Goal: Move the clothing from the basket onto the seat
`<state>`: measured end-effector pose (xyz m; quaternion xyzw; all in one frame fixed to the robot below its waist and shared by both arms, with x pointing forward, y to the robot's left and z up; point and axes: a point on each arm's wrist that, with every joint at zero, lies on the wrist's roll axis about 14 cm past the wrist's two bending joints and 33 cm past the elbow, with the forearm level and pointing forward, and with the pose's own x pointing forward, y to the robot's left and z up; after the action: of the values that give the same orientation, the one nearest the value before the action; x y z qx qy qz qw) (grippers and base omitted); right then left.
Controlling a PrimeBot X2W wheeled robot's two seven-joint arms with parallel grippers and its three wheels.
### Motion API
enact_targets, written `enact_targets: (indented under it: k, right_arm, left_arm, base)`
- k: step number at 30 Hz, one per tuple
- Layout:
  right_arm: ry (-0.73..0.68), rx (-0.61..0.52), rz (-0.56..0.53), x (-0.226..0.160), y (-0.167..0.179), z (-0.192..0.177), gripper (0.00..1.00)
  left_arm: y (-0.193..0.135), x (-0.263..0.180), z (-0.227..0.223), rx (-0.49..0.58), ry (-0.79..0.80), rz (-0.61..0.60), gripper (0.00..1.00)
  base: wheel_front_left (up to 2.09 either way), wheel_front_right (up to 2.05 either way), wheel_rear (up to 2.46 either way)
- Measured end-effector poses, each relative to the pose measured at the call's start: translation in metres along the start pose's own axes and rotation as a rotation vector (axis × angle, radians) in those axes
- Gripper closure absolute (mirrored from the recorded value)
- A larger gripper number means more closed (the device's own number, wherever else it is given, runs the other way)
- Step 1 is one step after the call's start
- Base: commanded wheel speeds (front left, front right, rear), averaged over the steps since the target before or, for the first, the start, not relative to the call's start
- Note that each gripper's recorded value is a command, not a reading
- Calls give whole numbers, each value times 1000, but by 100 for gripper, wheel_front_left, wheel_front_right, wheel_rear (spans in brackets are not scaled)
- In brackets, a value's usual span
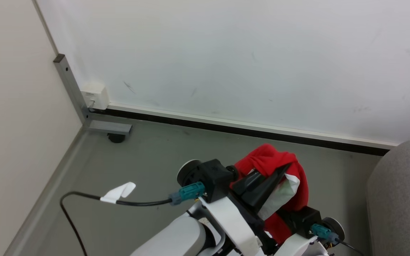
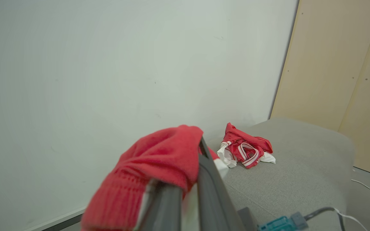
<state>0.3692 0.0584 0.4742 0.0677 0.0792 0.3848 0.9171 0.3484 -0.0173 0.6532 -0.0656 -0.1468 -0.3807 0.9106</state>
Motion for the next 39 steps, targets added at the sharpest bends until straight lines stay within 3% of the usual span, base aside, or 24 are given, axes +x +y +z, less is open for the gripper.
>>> enact_targets:
  k: [2,3,4,5,24,33,34,36,39]
  right_arm:
    - [-1,-8,0,3,-1,2,0]
    - [-4,-6,-1,4,-2,3,59]
    - [-8,-6,-3,4,-3,4,87]
    - [-11,-6,-6,5,-4,6,100]
    - [-59,52,-14,2,-2,15,100]
    - [-162,77,-112,-16,-33,38,100]
    - [-174,76,-127,-18,-38,41,100]
    - [-199,77,-163,-25,-49,47,100]
    - [-227,73,-219,-36,-66,53,100]
  left_arm:
    - [0,-2,0,-1,2,3,100]
    - [0,-2,0,0,3,3,100]
    - [0,-3,1,0,3,4,100]
    - [0,-4,1,-1,3,6,100]
    - [16,-6,-8,-5,23,54,100]
    - [30,-16,-32,-12,81,89,100]
    - [29,-16,-34,-22,83,89,78]
    - [24,-14,-37,-40,83,79,0]
    - [18,-11,-42,-61,83,59,0]
  base:
    - [0,0,0]
    - [0,0,0]
    - [0,0,0]
    - [0,0,0]
    - [0,0,0]
    - [0,0,0]
    - [0,0,0]
    - [0,0,0]
    - [0,0,0]
